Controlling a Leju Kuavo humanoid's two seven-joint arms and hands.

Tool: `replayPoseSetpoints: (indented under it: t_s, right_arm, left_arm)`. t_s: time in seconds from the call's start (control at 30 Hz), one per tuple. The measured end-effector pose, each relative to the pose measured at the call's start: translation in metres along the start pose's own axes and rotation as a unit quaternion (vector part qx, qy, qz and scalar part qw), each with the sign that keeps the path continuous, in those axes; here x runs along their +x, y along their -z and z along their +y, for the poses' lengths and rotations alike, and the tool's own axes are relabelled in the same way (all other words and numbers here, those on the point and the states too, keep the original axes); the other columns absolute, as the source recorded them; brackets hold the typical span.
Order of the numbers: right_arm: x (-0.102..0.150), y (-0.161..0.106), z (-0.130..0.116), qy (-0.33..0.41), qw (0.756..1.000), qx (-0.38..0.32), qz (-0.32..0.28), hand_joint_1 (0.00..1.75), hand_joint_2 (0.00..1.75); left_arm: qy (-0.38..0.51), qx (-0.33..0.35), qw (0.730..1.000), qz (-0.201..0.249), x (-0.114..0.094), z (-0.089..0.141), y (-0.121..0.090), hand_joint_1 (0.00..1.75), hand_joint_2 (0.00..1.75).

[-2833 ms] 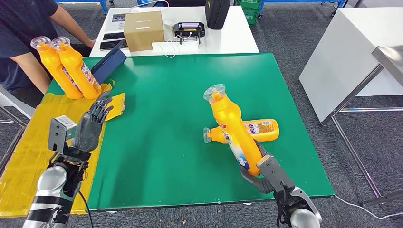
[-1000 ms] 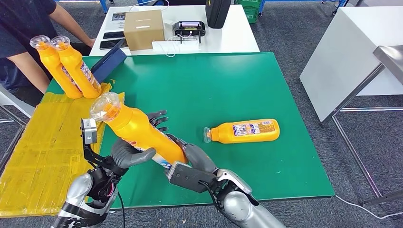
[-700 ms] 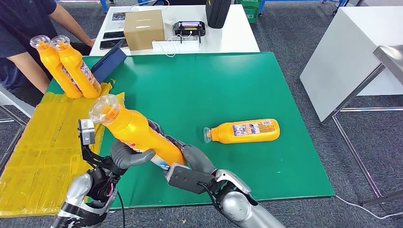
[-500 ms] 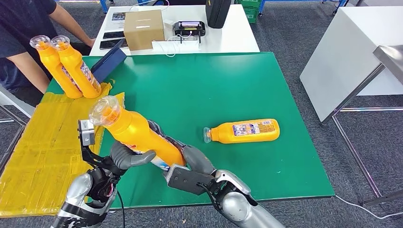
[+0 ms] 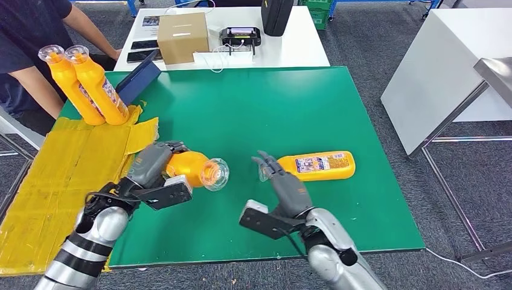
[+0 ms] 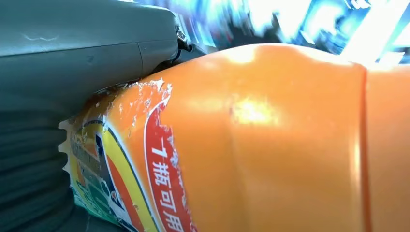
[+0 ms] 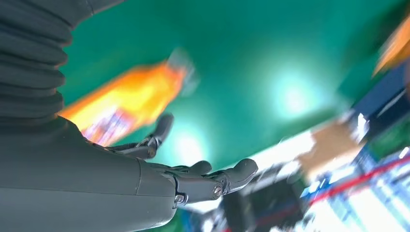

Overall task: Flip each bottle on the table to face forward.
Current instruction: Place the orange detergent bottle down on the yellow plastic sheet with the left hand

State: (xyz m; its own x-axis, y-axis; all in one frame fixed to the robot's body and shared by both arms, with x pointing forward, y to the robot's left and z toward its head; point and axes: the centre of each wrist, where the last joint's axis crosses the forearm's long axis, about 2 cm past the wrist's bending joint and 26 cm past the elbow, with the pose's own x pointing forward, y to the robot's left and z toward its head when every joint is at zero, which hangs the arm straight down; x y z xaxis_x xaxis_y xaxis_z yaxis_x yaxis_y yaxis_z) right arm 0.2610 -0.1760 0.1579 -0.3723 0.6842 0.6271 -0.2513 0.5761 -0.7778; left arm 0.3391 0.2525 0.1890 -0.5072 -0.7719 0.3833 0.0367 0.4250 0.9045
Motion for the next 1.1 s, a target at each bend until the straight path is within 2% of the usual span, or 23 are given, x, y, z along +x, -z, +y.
replayPoseSetpoints:
  t_s: [0.07, 0.17, 0.3, 0.43, 0.47, 0.57, 0.6, 0.8, 1.1]
  right_arm:
    - [-0.015, -0.005, -0.020, -0.022, 0.999, -0.028, 0.014, 0.00, 0.00]
    - [-0.040, -0.015, -0.050, -0.046, 0.996, -0.062, 0.035, 0.00, 0.00]
    - [-0.070, -0.028, -0.085, -0.069, 0.993, -0.067, 0.070, 0.00, 1.75]
    - [-0.092, -0.035, -0.114, -0.097, 0.989, -0.059, 0.097, 0.00, 1.75]
    - [-0.096, -0.036, -0.120, -0.103, 0.988, -0.058, 0.101, 0.00, 1.75]
    - [-0.104, -0.035, -0.131, -0.118, 0.986, -0.051, 0.110, 0.00, 1.75]
    - [-0.107, -0.035, -0.133, -0.121, 0.985, -0.047, 0.113, 0.00, 1.75]
    - [-0.127, -0.030, -0.142, -0.132, 0.982, -0.004, 0.135, 0.00, 1.75]
    - [-0.147, -0.026, -0.139, -0.137, 0.977, 0.034, 0.161, 0.00, 1.75]
  left_arm:
    - [0.083, -0.009, 0.996, 0.020, -0.019, 0.002, -0.003, 1.75, 1.75]
    - [0.152, -0.041, 0.986, 0.052, -0.046, 0.001, -0.011, 1.75, 1.75]
    - [0.220, -0.124, 0.964, 0.087, -0.081, 0.002, -0.022, 1.75, 1.75]
    - [0.240, -0.203, 0.943, 0.112, -0.114, 0.007, -0.031, 1.75, 1.75]
    - [0.239, -0.219, 0.939, 0.117, -0.120, 0.007, -0.032, 1.35, 1.75]
    - [0.230, -0.262, 0.928, 0.129, -0.135, 0.008, -0.036, 0.04, 0.44]
    - [0.222, -0.275, 0.926, 0.130, -0.139, 0.009, -0.036, 0.00, 0.00]
    - [0.145, -0.317, 0.929, 0.123, -0.151, 0.013, -0.035, 0.00, 0.00]
    - [0.130, -0.325, 0.929, 0.120, -0.153, 0.013, -0.031, 0.00, 0.00]
